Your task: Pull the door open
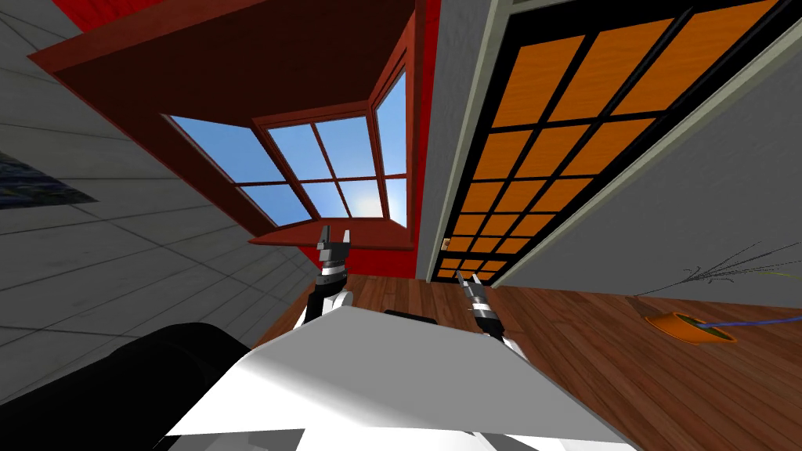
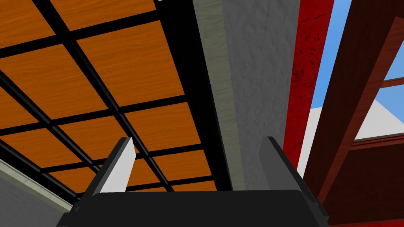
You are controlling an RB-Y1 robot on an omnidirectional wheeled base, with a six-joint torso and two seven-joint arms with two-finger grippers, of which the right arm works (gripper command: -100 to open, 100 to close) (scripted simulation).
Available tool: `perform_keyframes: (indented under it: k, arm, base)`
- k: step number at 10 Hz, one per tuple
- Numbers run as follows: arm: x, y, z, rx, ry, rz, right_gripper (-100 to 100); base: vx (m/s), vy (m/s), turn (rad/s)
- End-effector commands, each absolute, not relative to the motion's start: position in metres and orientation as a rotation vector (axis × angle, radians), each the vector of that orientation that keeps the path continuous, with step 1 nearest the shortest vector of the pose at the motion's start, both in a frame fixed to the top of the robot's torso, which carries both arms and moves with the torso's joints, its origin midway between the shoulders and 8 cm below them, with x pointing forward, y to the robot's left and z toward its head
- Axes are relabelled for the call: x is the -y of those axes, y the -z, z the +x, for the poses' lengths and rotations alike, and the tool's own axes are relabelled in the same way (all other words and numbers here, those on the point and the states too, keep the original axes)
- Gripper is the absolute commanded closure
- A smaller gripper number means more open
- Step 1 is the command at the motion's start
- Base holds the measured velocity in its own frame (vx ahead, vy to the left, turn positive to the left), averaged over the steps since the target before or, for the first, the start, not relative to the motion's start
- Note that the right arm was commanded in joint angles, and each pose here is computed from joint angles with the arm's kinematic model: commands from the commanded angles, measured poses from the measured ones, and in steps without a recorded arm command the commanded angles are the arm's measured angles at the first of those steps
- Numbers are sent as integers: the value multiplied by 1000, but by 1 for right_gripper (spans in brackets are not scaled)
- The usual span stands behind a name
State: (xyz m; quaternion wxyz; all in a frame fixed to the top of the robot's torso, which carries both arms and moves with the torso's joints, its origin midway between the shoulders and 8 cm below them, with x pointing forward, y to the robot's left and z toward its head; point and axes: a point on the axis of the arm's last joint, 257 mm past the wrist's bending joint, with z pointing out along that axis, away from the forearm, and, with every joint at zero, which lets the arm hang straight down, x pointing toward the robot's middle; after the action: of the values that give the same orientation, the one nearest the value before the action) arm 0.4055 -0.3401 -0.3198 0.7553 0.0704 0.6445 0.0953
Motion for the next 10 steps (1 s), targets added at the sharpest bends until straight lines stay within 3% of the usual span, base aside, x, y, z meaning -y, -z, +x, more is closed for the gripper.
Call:
perform_keyframes:
  k: [1,6,10]
  arm:
    - [341,328,404,-1423,-185,135,-100]
    - [344,356,398,-1480,-118,78,-100]
    - [344,381,392,-1531,-62,24,-100]
  base:
    - [91,-24,19]
    - [100,-24,21]
    - [167,-31,25]
